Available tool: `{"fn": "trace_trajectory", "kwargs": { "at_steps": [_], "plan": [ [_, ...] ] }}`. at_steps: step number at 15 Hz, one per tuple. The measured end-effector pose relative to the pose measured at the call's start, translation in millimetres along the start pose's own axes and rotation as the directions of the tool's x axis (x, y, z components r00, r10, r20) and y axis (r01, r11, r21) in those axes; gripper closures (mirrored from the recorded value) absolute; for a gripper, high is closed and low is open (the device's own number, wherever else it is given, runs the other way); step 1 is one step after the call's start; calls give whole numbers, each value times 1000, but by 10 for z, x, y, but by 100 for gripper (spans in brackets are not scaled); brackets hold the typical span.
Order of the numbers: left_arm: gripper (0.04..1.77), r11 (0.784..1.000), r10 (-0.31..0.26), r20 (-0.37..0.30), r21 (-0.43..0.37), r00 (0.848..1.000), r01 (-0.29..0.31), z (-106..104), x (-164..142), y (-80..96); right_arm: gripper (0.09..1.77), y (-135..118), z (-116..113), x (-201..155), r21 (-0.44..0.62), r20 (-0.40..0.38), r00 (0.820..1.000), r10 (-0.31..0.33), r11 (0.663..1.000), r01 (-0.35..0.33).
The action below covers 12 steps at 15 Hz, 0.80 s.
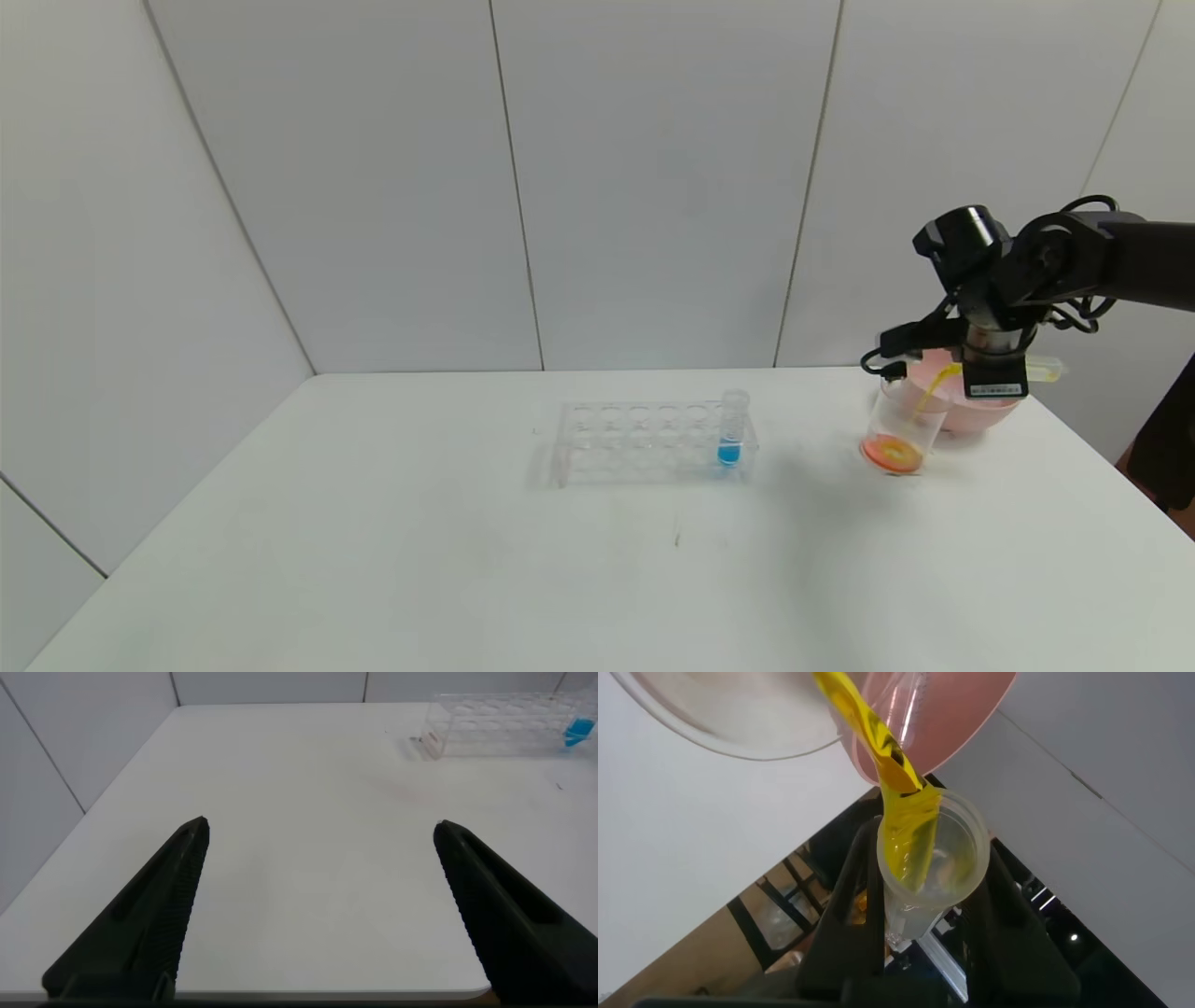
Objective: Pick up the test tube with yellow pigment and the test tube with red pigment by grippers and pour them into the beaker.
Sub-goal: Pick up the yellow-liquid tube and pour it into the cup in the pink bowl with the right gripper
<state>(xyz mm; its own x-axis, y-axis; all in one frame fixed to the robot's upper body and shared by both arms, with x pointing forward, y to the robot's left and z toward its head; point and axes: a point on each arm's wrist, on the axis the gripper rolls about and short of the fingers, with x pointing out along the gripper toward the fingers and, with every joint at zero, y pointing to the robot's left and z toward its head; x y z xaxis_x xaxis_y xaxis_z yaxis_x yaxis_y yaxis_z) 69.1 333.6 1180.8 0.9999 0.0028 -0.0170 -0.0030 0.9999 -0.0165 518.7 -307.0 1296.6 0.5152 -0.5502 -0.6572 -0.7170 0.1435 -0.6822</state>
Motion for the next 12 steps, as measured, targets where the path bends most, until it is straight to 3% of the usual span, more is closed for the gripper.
{"fn": "trace_trajectory", "kwargs": {
  "at_steps": [6,12],
  "plan": [
    [9,1000,0,0,0,1000,0,0,0,0,133,-23,34,-51,-80,-6,999,-34,996,33],
    [9,1000,0,0,0,1000,0,0,0,0,133,-69,106,-163,-170,-68,991,-117,980,104]
  ]
}}
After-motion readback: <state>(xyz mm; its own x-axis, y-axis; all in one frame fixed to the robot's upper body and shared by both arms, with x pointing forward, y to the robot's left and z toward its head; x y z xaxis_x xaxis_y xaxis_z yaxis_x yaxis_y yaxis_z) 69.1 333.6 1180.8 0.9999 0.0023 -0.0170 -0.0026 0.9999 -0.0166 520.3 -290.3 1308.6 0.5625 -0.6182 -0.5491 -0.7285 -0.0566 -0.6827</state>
